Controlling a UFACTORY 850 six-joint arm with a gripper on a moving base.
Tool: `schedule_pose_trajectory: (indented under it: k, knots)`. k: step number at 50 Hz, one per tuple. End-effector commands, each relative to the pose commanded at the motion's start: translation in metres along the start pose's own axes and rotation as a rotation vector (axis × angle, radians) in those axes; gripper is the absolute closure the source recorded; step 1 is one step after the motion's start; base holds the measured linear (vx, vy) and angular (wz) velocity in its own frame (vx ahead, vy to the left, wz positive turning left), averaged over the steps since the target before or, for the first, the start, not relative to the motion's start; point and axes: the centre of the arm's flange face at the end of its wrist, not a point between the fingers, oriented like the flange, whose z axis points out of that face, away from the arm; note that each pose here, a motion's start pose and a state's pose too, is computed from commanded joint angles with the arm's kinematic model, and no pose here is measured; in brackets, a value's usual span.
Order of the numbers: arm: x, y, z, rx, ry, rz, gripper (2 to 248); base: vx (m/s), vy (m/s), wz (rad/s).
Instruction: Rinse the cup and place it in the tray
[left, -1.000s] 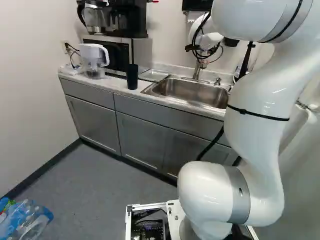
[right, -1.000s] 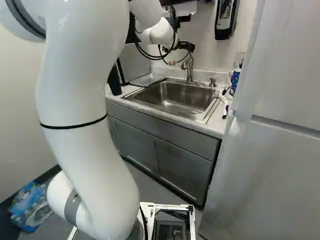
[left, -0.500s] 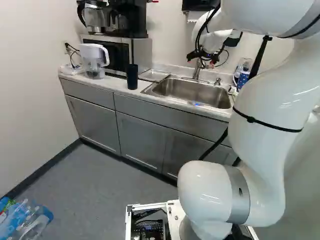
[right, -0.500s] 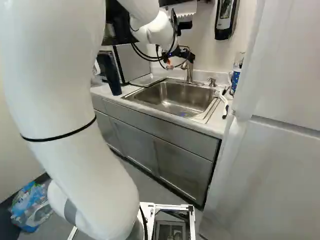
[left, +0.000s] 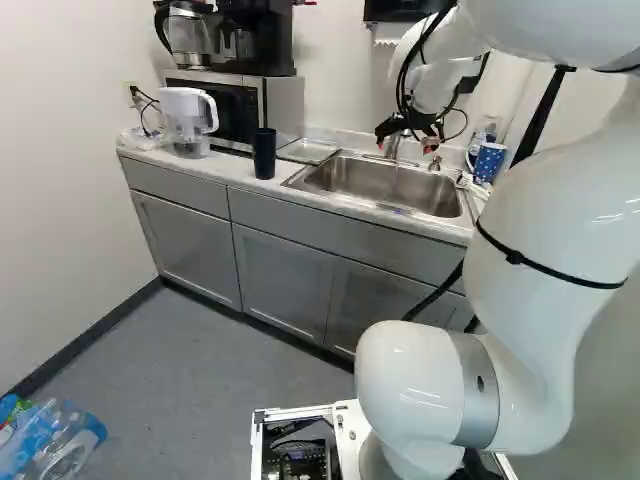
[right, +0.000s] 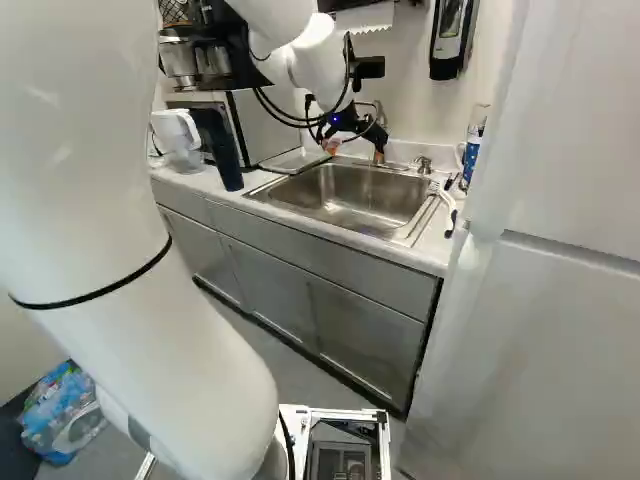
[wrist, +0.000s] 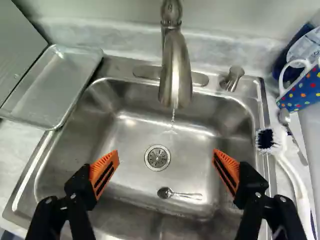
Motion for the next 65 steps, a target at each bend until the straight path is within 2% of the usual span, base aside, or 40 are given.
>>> schedule_pose_trajectory:
  k: [14, 20, 46, 65]
  knots:
    - [0.0, 0.0, 0.0, 0.0, 0.001, 0.0, 3, 0.0, 0.0, 0.0]
    - [0.003, 0.0, 0.0, 0.002, 0.033, 0.005, 3, 0.0, 0.0, 0.0]
    - [0.028, -0.001, -0.002, 0.015, 0.295, 0.057, 3, 0.0, 0.0, 0.0]
    - [0.058, -0.006, 0.004, 0.022, 0.489, 0.072, 3, 0.0, 0.0, 0.0]
